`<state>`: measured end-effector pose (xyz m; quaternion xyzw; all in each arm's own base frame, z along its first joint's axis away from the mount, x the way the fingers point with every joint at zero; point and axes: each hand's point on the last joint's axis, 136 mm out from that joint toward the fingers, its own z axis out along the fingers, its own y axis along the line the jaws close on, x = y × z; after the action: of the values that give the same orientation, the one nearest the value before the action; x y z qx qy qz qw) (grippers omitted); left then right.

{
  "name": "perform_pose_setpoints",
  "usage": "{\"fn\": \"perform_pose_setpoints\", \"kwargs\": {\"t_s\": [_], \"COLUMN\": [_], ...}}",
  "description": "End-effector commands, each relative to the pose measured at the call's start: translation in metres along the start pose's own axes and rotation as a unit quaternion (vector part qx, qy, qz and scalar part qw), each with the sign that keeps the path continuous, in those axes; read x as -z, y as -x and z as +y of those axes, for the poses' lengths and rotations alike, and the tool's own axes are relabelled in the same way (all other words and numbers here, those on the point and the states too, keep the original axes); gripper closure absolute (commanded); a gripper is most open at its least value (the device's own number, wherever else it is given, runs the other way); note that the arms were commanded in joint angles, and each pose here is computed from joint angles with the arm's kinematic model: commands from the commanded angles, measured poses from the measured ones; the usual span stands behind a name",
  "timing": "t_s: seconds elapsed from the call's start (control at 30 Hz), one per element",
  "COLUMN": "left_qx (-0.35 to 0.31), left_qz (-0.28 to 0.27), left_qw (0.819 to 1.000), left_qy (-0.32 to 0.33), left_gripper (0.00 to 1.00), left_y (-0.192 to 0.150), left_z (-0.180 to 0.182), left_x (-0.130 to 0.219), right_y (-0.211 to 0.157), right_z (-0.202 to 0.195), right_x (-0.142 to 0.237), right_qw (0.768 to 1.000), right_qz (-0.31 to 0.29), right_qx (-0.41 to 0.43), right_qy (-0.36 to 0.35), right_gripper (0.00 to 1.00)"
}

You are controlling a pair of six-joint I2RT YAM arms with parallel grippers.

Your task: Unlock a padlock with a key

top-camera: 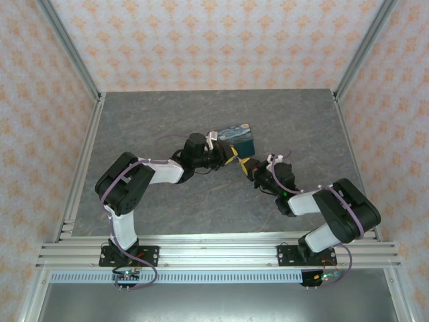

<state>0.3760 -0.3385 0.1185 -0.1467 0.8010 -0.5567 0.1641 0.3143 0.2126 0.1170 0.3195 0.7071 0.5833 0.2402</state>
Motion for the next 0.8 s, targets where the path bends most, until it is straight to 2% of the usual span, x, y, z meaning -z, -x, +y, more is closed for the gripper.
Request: {"fn": "perform_pose_setpoints", "kwargs": {"t_s": [0.0, 0.37, 0.77], "left_qx": [-0.015, -0.015, 0.003], "left_qz": [0.001, 0.002, 0.004], "left_qw": [0.999, 0.999, 0.998], "left_qy": [-0.042, -0.045, -0.069], "left_gripper": [1.0, 1.0, 1.0], "left_y": [0.0, 0.0, 0.0], "left_z": [-0.027, -0.029, -0.041], "left_x": [0.006, 0.006, 0.008], "right_y": [0.001, 0.002, 0.0], "right_z": [0.023, 0.026, 0.028], "right_x": [-0.007, -0.01, -0.012], "right_qw": [0.999, 0.999, 0.997], "right_qz": [0.0, 0.001, 0.007], "right_qx": [0.006, 0.006, 0.057], "right_qy": [0.038, 0.043, 0.058], "right_gripper": [1.0, 1.0, 1.0]}}
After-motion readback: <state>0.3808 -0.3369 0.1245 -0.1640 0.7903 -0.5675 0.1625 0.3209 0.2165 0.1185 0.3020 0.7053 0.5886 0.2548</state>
